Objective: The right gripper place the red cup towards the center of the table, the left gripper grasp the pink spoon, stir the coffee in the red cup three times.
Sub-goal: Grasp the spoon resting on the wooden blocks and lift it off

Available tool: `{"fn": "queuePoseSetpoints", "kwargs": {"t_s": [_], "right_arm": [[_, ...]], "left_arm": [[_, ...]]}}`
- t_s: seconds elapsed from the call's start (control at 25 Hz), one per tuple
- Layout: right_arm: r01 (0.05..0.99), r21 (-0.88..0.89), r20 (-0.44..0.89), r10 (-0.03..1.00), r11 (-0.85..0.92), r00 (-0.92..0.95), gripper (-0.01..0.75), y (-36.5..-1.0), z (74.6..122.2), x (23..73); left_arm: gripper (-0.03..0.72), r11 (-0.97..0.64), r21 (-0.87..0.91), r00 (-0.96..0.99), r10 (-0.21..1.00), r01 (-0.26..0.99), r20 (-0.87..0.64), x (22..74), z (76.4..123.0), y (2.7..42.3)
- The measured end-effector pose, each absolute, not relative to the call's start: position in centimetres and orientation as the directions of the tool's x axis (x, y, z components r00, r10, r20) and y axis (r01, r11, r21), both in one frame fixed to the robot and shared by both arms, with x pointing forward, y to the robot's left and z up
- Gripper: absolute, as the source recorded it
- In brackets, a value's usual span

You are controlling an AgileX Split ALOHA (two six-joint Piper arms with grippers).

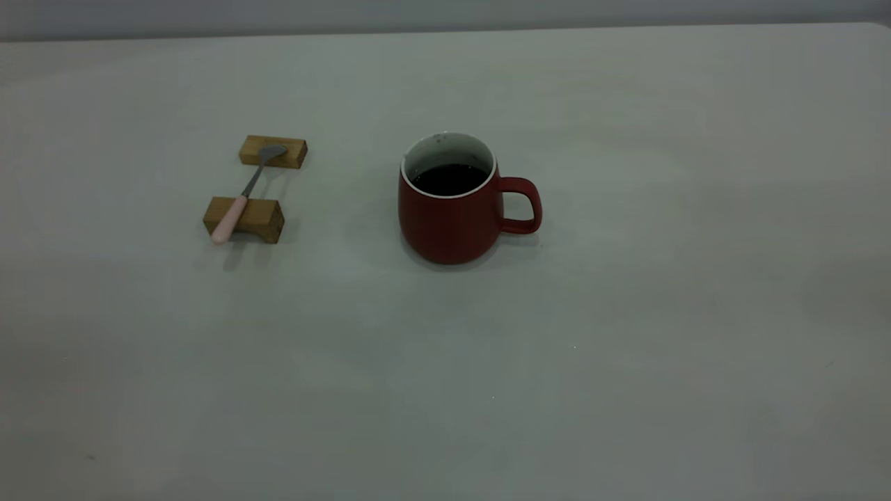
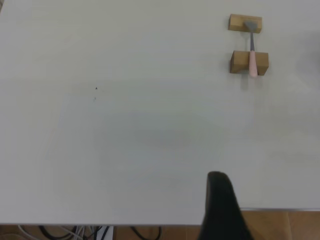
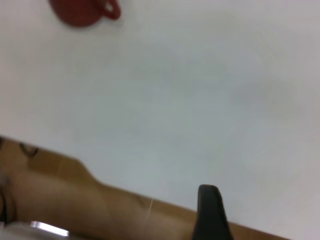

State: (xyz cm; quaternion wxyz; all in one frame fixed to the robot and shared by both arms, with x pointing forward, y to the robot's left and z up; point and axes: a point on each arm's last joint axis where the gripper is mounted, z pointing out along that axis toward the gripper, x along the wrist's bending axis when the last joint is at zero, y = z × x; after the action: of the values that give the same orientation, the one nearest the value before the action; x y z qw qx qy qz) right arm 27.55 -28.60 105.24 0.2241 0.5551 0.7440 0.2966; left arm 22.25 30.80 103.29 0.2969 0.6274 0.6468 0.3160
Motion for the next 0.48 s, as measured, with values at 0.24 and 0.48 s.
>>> {"fn": "queuePoseSetpoints", "kwargs": {"t_s": [0.24, 0.48], "right_arm": [[0.631, 0.766, -0.015, 0.984, 0.125, -0.177, 0.593, -29.3, 103.9, 25.3], [0.564, 0.820, -0.021, 0.988, 0.104, -0.150, 0.593, -29.4, 103.9, 24.0]], "left_arm": [[0.552, 0.013, 0.781, -0.037, 0.999, 0.624, 0.012, 22.3, 103.3, 30.8], [0.552, 0.013, 0.781, -0.037, 0.999, 0.624, 0.012, 22.3, 103.3, 30.8]]}}
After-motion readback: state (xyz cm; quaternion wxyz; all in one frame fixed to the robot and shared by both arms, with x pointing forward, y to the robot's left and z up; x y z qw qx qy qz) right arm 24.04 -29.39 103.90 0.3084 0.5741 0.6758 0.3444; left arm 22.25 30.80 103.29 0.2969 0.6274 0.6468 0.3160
